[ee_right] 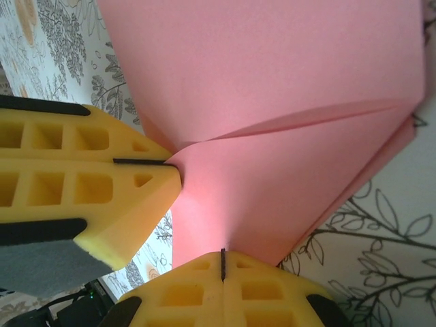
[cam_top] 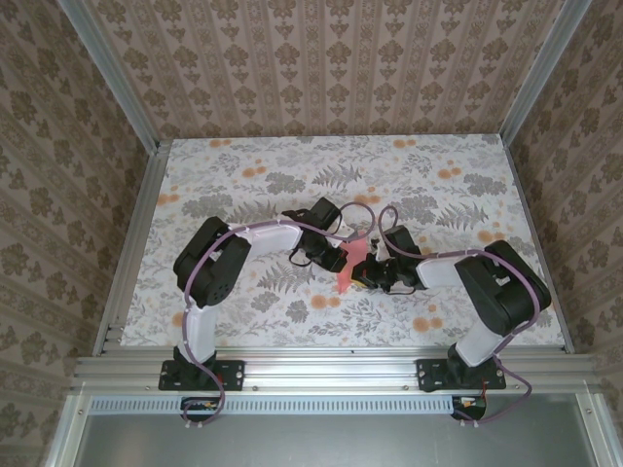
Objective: Fold a paper plane with a square sheet of paper (pick it up from the middle)
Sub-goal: Third fold the triangle at the center of the table.
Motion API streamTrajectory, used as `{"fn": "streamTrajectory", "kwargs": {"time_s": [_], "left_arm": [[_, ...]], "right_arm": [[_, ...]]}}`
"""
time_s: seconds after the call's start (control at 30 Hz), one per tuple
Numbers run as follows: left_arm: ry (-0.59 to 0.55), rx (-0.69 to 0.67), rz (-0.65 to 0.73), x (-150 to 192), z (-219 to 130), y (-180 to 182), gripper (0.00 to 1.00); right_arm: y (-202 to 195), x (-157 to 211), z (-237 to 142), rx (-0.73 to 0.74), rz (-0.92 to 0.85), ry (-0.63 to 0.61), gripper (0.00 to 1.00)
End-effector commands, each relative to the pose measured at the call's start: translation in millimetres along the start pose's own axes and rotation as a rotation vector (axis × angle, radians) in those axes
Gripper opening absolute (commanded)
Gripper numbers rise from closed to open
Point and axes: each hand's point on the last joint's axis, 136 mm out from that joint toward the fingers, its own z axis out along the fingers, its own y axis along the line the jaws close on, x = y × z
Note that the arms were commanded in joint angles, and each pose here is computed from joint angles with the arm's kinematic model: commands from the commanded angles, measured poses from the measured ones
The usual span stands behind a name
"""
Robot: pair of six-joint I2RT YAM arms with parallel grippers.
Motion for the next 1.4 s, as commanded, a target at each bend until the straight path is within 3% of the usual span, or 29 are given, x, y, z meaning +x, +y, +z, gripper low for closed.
{"fn": "streamTrajectory", "kwargs": {"time_s": [0.0,0.3,0.57,0.9,1.2,1.37], "left_arm": [[0.084,-0.051,-0.030,27.1,9.3,11.4,0.04],[0.087,-0.047,-0.030,28.2,11.4,11.4,0.04],[0.091,-0.051,-0.031,30.7,11.4,12.5,0.04],[0.084,-0.057,-0.034,29.8,11.2,13.3,0.04],[0.085,-0.051,-0.032,27.5,10.7,12.4,0.04],[0.090,-0.052,-0.031,29.6,11.5,13.0,0.04]], "right_arm": [[3.8,5.4,-10.4,0.010,0.002,-0.021,0.04],[11.3,12.1,-2.1,-0.006,-0.006,-0.020,0.04],[-13.6,18.0,20.5,0.014,0.045,-0.011,0.04],[2.7,20.7,-5.2,-0.002,0.012,-0.056,0.04],[18.5,28.9,6.8,-0.026,-0.017,-0.028,0.04],[-3.4,31.2,17.5,0.042,-0.004,-0.020,0.04]]}}
